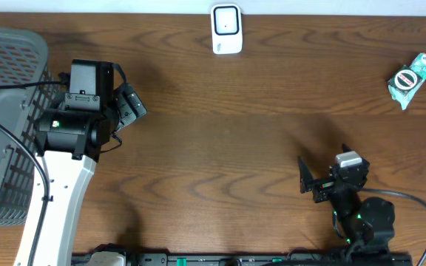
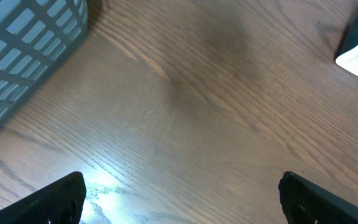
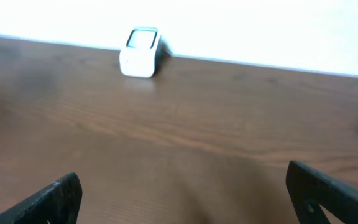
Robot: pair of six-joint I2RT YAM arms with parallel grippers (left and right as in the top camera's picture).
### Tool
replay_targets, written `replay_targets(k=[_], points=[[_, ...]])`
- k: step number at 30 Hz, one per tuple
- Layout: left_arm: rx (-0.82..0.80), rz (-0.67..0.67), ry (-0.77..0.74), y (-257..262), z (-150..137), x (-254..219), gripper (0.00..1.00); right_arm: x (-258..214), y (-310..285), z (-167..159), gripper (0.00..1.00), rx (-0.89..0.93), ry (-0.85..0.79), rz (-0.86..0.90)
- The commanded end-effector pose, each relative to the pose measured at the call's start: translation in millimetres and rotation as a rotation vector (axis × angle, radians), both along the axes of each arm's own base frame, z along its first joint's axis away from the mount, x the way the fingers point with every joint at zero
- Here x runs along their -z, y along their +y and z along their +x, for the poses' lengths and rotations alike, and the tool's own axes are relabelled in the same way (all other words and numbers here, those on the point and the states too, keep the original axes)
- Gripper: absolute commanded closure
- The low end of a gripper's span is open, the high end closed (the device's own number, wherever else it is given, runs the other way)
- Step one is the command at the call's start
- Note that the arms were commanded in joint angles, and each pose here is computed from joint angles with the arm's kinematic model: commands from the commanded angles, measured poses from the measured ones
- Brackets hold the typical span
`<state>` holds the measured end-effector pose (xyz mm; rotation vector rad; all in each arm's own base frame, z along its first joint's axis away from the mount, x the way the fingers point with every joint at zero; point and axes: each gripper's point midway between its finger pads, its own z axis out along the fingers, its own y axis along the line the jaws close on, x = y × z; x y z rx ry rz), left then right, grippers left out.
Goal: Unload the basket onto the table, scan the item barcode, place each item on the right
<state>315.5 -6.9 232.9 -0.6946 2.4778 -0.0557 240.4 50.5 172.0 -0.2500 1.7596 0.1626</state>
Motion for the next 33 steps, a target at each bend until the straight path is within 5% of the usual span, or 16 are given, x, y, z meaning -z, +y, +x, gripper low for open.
replay_targets(k=[1, 16, 33], points=[[0.001, 0.009, -0.012, 2, 1, -5, 0.02, 12, -4, 0, 0.01, 0.016, -0.038, 0.002], [0.001, 0.009, -0.012, 2, 1, -5, 0.02, 13, -39, 6, 0.01, 0.232, -0.124, 0.126], [0.001, 0.009, -0.012, 2, 1, -5, 0.02, 15, -36, 5, 0.01, 0.204, -0.127, 0.031]])
